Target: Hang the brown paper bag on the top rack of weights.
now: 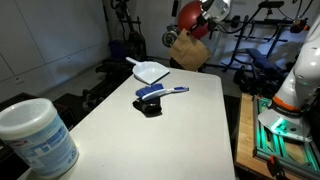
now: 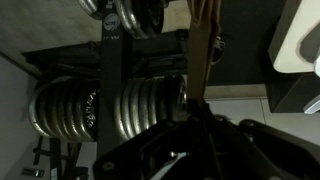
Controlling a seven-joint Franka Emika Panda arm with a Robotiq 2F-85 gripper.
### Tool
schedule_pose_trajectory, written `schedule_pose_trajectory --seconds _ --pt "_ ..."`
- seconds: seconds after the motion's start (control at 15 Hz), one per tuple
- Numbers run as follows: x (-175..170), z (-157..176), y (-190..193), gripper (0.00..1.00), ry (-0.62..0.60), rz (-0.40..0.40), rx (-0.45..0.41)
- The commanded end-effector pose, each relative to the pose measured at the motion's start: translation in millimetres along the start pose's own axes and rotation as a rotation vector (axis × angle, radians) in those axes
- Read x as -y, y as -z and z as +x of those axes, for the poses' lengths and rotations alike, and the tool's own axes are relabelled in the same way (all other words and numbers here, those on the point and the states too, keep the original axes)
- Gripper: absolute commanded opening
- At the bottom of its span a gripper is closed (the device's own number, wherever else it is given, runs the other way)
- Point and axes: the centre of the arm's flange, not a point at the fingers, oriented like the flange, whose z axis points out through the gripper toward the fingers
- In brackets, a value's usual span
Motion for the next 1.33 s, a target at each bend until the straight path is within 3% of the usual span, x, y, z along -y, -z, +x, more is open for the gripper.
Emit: schedule_pose_trajectory --seconds 0.0,0.33,0.4,0.53,1.13,1.27 --pt "-14 3 -9 0.03 -0.06 -0.005 0.022" --pt "-21 -15 -19 0.03 -0.097 -0.024 0.096" --pt "-22 -18 -20 0.29 -0.11 -0.036 0.111" --pt "-22 -25 -15 0.34 -0.129 -0.055 0.148" --pt "-6 -44 7 0.99 -0.162 -0.102 0.319" --pt "1 -47 16 1.0 -0.166 -0.108 0.328"
